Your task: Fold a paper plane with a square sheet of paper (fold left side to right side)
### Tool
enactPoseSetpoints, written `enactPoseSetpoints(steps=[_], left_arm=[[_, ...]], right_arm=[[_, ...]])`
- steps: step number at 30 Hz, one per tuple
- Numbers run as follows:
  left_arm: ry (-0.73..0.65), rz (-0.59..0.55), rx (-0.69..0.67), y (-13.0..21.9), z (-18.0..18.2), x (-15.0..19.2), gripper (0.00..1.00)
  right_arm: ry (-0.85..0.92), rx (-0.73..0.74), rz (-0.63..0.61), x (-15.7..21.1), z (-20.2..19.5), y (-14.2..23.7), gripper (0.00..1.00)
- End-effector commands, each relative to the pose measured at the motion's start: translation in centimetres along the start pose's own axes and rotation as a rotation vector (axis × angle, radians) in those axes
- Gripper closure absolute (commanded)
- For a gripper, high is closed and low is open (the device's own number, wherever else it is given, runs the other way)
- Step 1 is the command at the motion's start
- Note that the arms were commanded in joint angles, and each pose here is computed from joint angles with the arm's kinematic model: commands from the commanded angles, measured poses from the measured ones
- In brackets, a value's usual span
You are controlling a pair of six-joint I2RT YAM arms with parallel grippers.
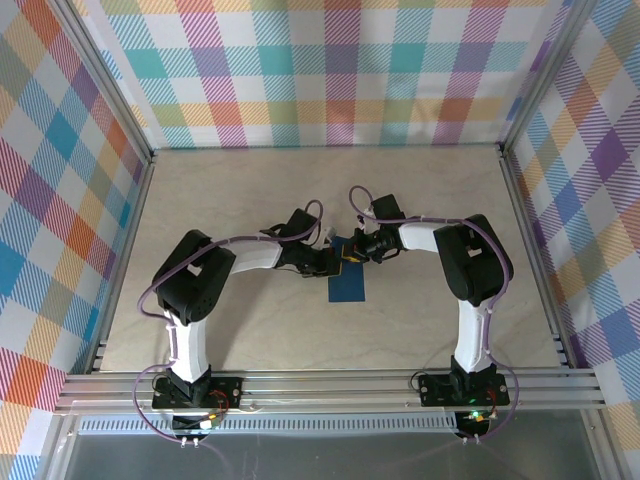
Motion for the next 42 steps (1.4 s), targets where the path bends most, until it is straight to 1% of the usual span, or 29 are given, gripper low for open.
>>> enactPoseSetpoints(steps=[1,7,10,13,15,20,24,28,34,42], left_arm=[[-0.012,0.013,-0.037,-0.6,0.3,0.1,1.00],[-0.010,0.024,-0.122,-1.0,1.4,1.0,1.00],[-0.001,0.028,-0.132,-1.2,1.7,1.5,1.00],[0.009,0.029,-0.137,-1.2,1.9,1.8,1.00],[0.015,0.023,-0.136,-1.2,1.9,1.8,1.00],[0.032,0.013,-0.134,-1.0,1.8,1.9,1.00],[0.040,0.007,-0.118,-0.9,1.6,1.9,1.00],[0.049,0.006,-0.096,-0.9,1.3,1.9,1.00],[0.053,0.002,-0.075,-0.8,0.8,1.6,1.00],[0.042,-0.023,-0.030,0.0,-0.8,0.7,1.00]], right_arm=[[-0.008,0.056,0.025,1.0,-0.7,-0.1,1.00],[0.019,0.006,-0.013,-0.4,1.0,0.9,1.00],[0.050,-0.026,-0.061,-1.3,2.5,2.2,1.00],[0.073,-0.023,-0.099,-1.5,3.6,3.8,1.00],[0.090,-0.006,-0.116,-1.1,4.1,4.9,1.00],[0.078,0.002,-0.087,1.2,4.2,6.0,1.00],[0.051,-0.040,-0.045,3.6,4.4,5.5,1.00],[0.034,-0.072,0.015,5.0,4.5,4.0,1.00],[-0.008,-0.050,0.092,6.8,3.0,1.7,1.00],[-0.045,0.032,0.153,9.0,0.9,0.7,1.00]])
Point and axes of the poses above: each hand's point on the last joint's axis, 136 mm out from that joint toward the fingers, its own y axis back along the fingers, its own z axis along the line the jaws close on, x = y × z, the point moved 9 cm from there along y, back along the fingers, and after that the axes turned 14 degrees about y, right-handed, at the moved point
